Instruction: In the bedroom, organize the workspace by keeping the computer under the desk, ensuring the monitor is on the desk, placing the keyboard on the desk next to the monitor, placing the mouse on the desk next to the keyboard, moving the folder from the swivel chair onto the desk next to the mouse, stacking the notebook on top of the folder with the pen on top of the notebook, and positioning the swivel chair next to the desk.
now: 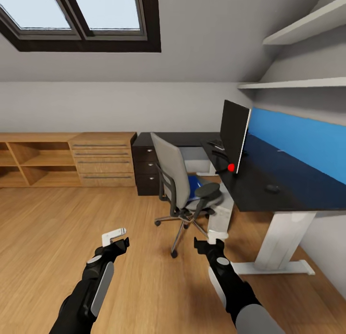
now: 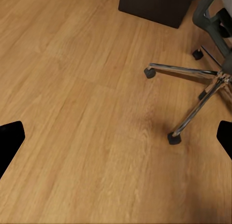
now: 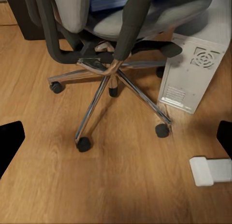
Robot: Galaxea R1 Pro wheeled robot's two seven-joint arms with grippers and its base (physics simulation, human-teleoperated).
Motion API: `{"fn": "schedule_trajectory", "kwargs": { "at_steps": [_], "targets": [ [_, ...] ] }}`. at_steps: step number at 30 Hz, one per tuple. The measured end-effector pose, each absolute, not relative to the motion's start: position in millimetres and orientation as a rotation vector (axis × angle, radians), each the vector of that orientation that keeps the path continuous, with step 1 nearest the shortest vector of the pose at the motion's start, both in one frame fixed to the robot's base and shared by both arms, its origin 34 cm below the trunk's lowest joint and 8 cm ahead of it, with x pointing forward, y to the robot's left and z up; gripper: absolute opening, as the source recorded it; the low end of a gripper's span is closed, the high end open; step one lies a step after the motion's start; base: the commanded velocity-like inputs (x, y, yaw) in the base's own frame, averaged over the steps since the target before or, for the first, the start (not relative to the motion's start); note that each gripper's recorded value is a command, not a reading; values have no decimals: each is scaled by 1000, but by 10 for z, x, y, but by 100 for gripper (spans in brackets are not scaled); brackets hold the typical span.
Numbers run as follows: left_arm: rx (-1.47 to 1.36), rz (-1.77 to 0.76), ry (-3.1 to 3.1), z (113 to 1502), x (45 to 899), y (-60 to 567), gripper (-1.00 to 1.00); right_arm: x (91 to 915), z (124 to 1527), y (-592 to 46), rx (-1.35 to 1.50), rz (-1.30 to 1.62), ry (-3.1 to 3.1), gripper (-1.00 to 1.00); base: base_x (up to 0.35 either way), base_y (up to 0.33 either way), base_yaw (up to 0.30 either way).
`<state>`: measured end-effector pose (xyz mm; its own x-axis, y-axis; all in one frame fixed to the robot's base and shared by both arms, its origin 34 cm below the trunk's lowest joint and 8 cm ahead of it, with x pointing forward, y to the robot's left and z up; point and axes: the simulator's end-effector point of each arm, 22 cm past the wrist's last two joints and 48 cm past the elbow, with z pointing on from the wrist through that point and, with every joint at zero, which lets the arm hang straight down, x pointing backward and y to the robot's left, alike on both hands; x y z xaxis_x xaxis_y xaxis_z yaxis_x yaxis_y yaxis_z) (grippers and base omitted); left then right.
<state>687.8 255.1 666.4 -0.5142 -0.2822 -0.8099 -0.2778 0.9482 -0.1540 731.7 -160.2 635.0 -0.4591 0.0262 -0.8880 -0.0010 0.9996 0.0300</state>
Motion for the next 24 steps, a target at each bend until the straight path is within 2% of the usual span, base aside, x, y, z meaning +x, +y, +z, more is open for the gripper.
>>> {"fn": "schedule_trajectory", "kwargs": {
  "at_steps": [24],
  "targets": [
    [-393,-8,2135,6186,6799,2539,100,7234,5917,-1626,24,29,2043,100,0,0,0]
  ]
}}
